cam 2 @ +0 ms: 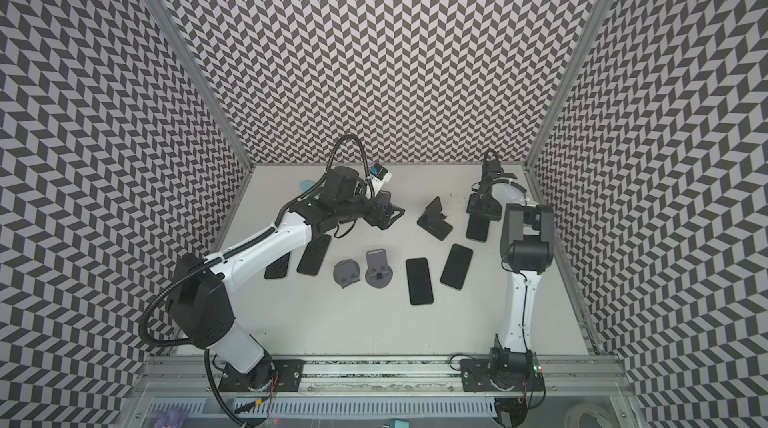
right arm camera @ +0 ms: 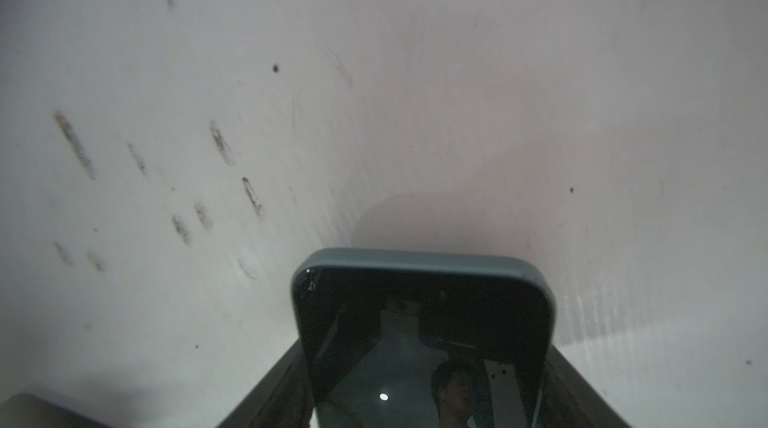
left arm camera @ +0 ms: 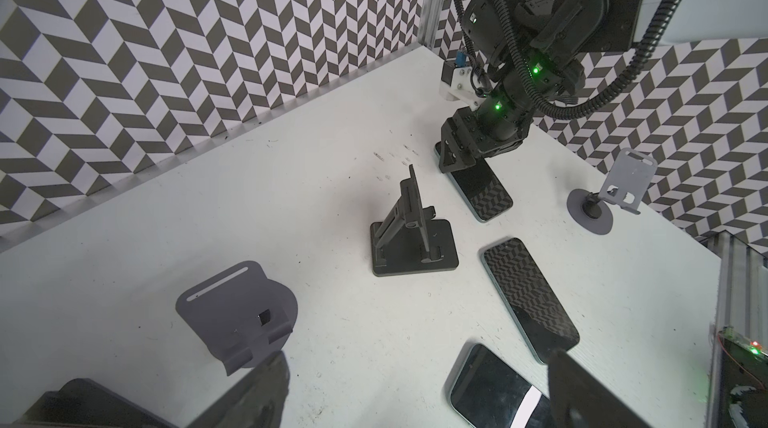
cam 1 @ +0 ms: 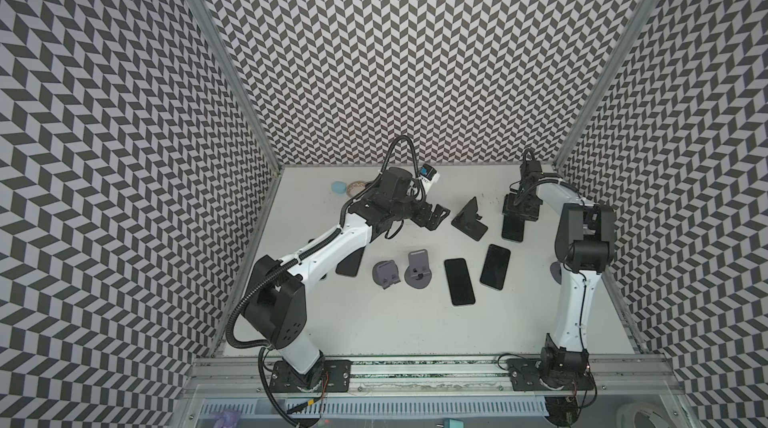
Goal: Remove the phone from the phone stand
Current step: 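Lower the mint-edged phone flat onto the table with the right gripper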
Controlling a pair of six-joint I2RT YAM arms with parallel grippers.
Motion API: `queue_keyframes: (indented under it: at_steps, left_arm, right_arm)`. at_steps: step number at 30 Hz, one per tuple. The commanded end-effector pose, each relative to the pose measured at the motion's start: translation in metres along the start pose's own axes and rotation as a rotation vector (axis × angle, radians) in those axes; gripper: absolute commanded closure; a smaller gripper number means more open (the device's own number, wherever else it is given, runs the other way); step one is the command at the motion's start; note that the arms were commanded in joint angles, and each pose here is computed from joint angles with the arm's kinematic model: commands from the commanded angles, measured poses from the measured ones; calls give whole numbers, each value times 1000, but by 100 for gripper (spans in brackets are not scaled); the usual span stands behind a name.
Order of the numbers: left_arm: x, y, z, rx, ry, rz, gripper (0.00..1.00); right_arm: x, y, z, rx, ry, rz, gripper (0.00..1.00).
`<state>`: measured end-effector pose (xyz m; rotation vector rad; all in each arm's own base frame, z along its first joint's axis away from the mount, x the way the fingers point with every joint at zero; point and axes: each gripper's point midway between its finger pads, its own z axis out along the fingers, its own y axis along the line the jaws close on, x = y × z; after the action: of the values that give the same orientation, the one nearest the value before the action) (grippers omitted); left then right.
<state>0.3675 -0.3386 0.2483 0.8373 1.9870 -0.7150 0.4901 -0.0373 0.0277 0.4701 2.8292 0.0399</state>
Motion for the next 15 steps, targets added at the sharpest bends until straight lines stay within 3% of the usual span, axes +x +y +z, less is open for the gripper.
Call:
queue_keyframes:
  at_steps: [1, 6, 15]
  left_arm:
    - [-5, 3, 1, 2, -1, -2, 3]
    - [-8, 6, 1, -2, -5, -5, 3]
    - [-11, 11, -4, -18, -10, -4, 3]
  right_arm:
    - [8, -10, 22, 39, 22, 0, 42]
    - [3, -13, 16, 51, -13, 7, 29]
    - [-7, -11, 5, 48, -45, 6, 22]
